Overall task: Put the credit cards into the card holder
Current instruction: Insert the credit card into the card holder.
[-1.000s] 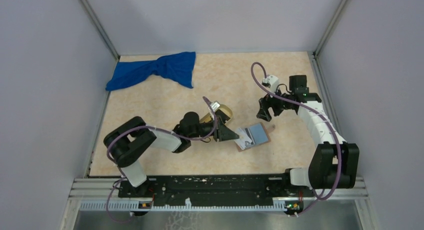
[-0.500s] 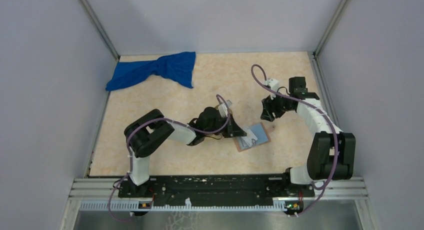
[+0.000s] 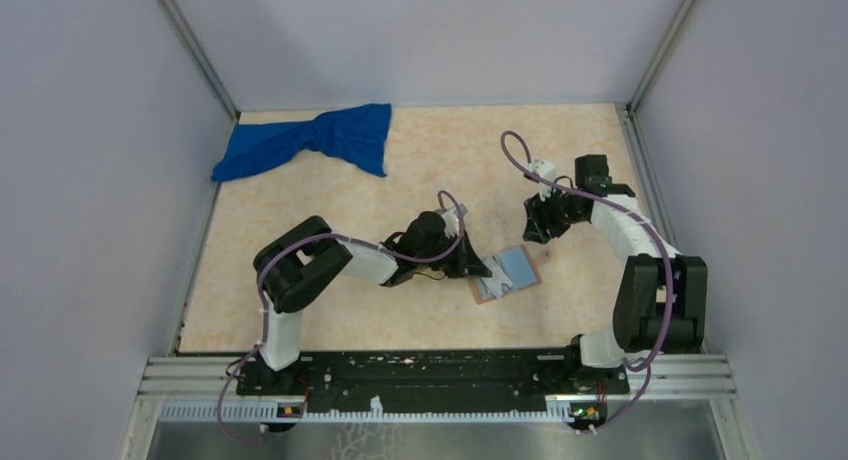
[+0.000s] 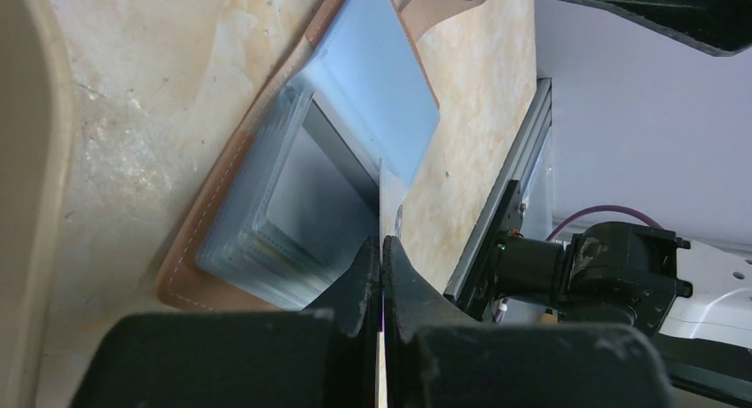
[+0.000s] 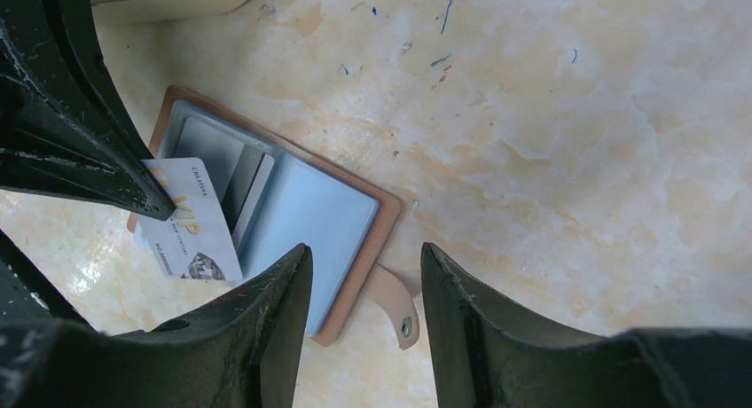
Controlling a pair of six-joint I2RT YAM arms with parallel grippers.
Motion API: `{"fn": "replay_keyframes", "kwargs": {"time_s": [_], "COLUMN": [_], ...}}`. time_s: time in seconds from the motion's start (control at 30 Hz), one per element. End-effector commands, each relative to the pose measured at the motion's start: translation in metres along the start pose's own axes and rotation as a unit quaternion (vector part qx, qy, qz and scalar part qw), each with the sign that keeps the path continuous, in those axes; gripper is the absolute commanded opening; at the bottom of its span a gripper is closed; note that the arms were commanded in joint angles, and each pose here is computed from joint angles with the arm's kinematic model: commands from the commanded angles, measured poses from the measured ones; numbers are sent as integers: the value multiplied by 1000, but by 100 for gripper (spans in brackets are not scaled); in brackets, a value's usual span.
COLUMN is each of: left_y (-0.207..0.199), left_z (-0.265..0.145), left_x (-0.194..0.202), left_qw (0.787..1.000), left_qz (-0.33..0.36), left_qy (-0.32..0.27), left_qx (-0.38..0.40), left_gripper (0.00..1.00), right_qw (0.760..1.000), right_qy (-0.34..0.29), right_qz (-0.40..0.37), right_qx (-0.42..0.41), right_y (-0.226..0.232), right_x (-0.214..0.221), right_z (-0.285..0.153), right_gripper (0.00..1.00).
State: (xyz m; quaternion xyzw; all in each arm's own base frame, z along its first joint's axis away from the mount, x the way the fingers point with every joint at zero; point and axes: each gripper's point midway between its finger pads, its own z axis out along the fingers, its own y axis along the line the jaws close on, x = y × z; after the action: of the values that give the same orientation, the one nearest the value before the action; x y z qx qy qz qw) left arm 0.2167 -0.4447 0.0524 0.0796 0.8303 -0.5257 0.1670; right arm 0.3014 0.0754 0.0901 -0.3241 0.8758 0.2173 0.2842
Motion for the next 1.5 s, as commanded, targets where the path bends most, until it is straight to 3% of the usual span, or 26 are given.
{"fn": "replay_keyframes", "kwargs": {"time_s": [0.0,1.03,1.47], "left_y": [4,35,28], "left_z": [2,2,15], "left_x": [2,1,-3], "left_qw": [1000,991,993], "left_qz": [-5,-34,-29], "left_qy": [6,17,20], "left_qx": [-20,-128,-111], "left_gripper": [0,0,0], "right_qw": [1000,1000,1000], "right_qy": [-4,-2,-5], "right_qz": [-4,-13,-12], "right_qx": [1,-3,-3], "right_y": [0,9,9], "right_x": [-1,-5,-6], "right_z": [4,8,8], "right_gripper": [48,48,48]}}
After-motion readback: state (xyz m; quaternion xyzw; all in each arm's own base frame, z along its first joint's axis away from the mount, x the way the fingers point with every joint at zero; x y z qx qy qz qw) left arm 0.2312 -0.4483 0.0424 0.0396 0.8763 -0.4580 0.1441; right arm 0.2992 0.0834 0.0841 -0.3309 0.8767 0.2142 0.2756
